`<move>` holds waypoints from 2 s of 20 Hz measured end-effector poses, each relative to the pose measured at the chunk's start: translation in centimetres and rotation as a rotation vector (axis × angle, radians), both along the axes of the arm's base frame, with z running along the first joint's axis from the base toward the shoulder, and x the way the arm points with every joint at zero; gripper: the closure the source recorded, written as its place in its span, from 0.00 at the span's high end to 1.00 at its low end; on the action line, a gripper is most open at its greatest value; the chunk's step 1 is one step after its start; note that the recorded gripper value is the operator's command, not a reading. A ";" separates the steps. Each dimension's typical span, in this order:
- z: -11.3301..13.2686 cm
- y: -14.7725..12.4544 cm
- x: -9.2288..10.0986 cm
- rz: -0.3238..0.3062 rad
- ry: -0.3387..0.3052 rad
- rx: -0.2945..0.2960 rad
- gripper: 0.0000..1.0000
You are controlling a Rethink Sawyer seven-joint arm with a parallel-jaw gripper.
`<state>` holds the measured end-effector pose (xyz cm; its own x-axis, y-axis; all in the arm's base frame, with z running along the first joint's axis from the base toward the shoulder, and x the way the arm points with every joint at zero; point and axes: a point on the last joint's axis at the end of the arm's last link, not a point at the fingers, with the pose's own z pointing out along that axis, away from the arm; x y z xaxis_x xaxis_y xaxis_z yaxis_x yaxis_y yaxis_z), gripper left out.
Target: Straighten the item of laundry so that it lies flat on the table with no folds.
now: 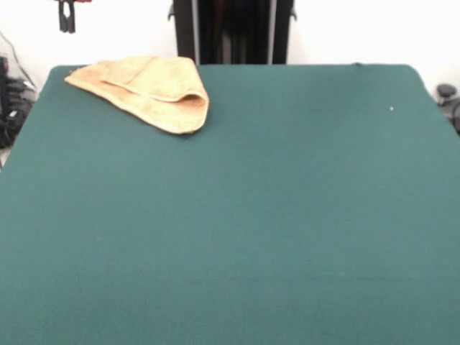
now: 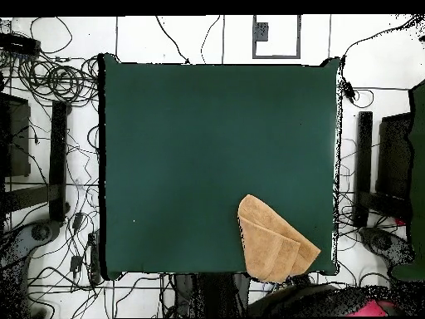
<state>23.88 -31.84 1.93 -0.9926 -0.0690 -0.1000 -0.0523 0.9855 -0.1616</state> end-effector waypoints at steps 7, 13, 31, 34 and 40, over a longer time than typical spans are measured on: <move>-1.2 -0.5 0.3 0.039 0.018 0.006 0.00; -1.8 -0.2 0.8 0.030 0.004 0.016 0.00; -4.0 1.7 3.7 -0.092 -0.084 0.046 0.00; -4.4 2.0 4.0 -0.099 -0.091 0.058 0.00; -5.0 2.3 4.0 -0.138 -0.097 0.061 0.00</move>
